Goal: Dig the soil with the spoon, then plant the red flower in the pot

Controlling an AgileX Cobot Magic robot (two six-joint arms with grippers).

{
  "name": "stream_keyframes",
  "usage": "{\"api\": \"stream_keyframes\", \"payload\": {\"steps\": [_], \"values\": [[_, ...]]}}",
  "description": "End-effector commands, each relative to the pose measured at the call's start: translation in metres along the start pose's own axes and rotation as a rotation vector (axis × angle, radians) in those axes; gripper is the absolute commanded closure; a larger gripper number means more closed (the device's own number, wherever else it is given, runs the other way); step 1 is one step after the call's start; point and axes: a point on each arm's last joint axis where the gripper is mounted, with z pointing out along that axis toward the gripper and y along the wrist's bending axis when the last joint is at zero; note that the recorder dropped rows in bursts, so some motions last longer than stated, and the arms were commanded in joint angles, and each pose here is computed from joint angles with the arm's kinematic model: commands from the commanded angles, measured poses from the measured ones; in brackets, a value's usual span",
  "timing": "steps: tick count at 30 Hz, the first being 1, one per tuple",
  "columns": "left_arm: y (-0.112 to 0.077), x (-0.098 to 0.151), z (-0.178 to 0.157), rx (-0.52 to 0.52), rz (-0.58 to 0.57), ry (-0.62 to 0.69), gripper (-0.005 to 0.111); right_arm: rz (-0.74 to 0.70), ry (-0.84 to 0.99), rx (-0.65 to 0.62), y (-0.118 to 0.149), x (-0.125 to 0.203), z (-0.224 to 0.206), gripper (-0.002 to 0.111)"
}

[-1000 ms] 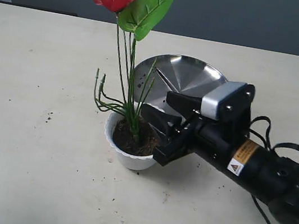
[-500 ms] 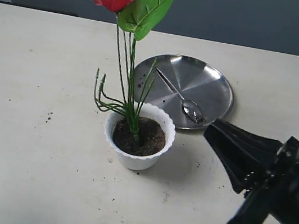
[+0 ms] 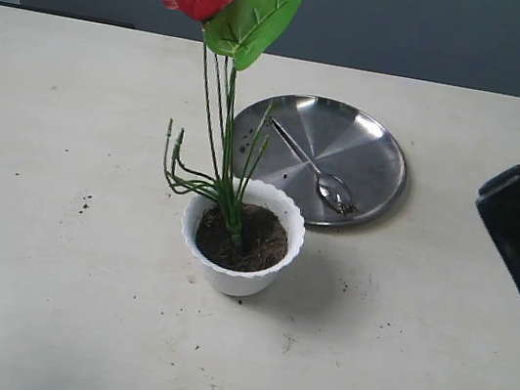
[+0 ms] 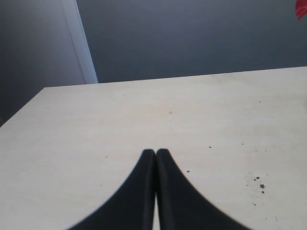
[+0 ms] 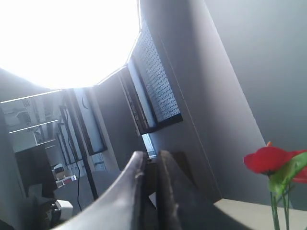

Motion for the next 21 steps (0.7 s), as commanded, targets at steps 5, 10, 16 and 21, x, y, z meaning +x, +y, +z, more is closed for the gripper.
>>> {"api": "stream_keyframes", "payload": {"steps": [5,10,16,21], "values": [[0.000,-0.002,-0.001,0.007,-0.009,-0.013,0.106,-0.008,-0.011,-0.022,0.003,-0.001,-0.003,0.100],[0.000,-0.002,-0.001,0.007,-0.009,-0.013,0.106,-0.005,-0.024,-0.015,0.003,-0.003,-0.004,0.100],[0.000,-0.002,-0.001,0.007,-0.009,-0.013,0.106,-0.078,0.000,0.071,0.006,-0.009,-0.017,0.100],[0.000,-0.002,-0.001,0.007,-0.009,-0.013,0.106,-0.145,0.098,0.356,-0.007,-0.009,-0.044,0.100]]}}
